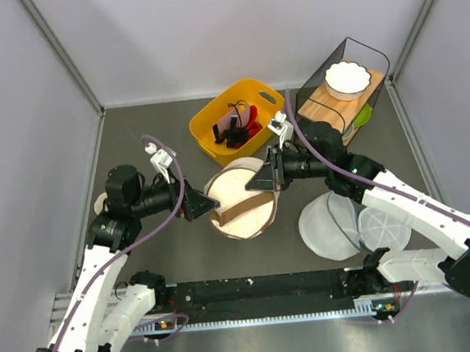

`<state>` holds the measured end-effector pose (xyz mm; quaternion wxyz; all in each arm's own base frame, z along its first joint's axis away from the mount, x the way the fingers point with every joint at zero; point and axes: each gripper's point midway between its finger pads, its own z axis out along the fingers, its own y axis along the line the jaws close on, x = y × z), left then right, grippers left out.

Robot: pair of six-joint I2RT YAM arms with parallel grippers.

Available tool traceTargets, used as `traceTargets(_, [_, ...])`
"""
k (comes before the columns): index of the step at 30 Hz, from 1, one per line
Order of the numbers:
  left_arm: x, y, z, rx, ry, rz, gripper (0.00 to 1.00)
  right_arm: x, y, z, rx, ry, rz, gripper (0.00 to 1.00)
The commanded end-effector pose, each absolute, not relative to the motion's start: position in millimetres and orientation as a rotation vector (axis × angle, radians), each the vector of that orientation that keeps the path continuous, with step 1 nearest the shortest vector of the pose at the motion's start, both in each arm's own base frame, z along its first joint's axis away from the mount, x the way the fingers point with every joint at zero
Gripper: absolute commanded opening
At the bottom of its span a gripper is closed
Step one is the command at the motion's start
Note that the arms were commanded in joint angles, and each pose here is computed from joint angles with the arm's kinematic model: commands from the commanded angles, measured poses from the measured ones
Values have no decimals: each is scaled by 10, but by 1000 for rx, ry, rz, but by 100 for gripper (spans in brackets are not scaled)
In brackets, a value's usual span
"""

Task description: Unzip the laundry bag and remove the bra

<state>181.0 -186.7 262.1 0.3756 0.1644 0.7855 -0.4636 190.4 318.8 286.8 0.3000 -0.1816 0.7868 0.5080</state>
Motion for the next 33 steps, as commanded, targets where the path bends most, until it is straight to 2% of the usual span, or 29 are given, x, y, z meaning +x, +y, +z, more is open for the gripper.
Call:
traceTargets(1, [1657, -2009, 2891, 593, 1825, -1324, 98, 1704, 3262, 3320, -575, 1924, 1546, 0])
traceTargets(5, [1510, -2059, 2924, 664, 1798, -1422, 94, 1723, 3292, 3252, -567, 1938, 1556, 0])
traceTargets(7, [1522, -2096, 2849, 633, 1843, -1474, 62, 1754, 3323, 3171, -550, 1961, 1566, 0])
traceTargets(8, [1539, -2120, 2828, 631, 1834, -1495, 27, 1757, 3338, 3140, -543, 1977, 1574, 0])
traceTargets(9, [1568, -2144, 2807, 605, 1846, -1511, 0, 1764, 3351, 3116, -536, 1990, 1576, 0])
traceTargets(10, [1553, -2181, 2778, 556, 1884, -1551, 0, 1796, 3373, 3061, -519, 2015, 1572, 1])
traceTargets(11, [1581, -2203, 2741, 536, 1885, -1551, 0, 1857, 3346, 2998, -478, 2062, 1524, 17])
traceTargets(12, [1672, -2204, 2683, 469, 1913, -1519, 0, 1908, 3324, 2928, -455, 2098, 1473, 41])
traceTargets(13, [1704, -2212, 2652, 411, 1943, -1519, 0, 1954, 3273, 2862, -424, 2137, 1409, 71])
traceTargets(15, [1849, -2183, 2543, 263, 2004, -1473, 0, 2092, 3090, 2731, -339, 2193, 1226, 94])
traceTargets(17, [1956, -2160, 2459, 151, 2058, -1438, 0, 2191, 2849, 2685, -224, 2201, 1064, 98])
traceTargets(22, [2150, -2100, 2182, -214, 2208, -1381, 0, 2275, 2387, 2436, 119, 2232, 867, 99])
traceTargets(26, [2208, -2079, 2112, -371, 2196, -1364, 0, 2050, 2437, 2112, 275, 2322, 1001, 99])
traceTargets(33, [2288, -2140, 1998, -516, 2235, -1373, 0, 1900, 2772, 2053, 330, 2276, 1277, 99])
